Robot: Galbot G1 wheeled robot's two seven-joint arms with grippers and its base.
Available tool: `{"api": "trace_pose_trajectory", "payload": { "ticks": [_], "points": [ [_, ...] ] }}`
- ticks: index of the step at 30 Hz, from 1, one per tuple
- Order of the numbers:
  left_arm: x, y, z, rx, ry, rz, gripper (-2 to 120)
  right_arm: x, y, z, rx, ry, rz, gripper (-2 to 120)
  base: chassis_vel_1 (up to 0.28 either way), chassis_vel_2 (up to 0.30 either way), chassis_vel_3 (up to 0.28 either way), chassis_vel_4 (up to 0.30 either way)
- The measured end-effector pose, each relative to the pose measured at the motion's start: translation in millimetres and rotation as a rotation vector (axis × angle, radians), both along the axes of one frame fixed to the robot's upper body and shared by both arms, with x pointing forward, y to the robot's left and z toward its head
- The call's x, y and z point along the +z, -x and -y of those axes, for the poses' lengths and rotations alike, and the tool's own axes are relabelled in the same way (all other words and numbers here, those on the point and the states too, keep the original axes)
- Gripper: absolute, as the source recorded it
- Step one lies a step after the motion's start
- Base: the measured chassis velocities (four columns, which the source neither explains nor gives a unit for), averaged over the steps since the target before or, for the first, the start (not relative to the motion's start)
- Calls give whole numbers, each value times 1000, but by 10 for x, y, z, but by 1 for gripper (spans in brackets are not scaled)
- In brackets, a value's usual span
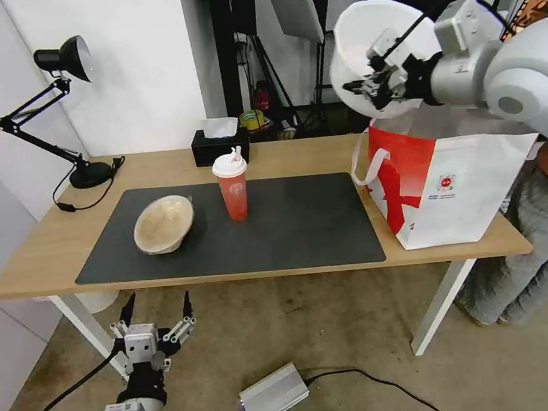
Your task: Pick up the trash from the table and place it into the takeout bag.
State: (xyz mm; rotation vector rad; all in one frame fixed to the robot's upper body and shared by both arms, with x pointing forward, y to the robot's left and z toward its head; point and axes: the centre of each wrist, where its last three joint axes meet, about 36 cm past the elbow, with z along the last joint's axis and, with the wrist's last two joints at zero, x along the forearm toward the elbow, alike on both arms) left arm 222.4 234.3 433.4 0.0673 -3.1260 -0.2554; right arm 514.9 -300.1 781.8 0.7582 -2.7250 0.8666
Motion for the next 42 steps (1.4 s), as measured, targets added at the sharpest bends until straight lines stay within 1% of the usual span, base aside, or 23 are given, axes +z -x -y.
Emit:
{"api": "trace_pose_trajectory", "payload": {
  "ticks": [6,7,10,15,28,34,42],
  "points": [
    [2,-1,7,-3,2,1,100,-105,-3,231,-58,7,-12,0,0,0,0,0],
    [2,-1,7,-3,2,1,100,-105,-3,231,-58,7,-12,0,0,0,0,0],
    [2,-2,10,-4,2,2,100,-200,-18,376,-96,18,-24,0,0,0,0,0],
    [4,-6,15,-7,3,3,100,-287,17,506,-124,30,-34,0,0,0,0,0],
    [-17,-9,8,-11,2,-1,100,-542,41,673,-172,69,-71,0,0,0,0,0],
    [-29,-18,11,-12,4,-1,100,-561,45,733,-183,76,-67,0,0,0,0,0],
    [-44,-30,24,-13,9,-2,100,-591,62,748,-185,84,-74,0,0,0,0,0]
  ]
}}
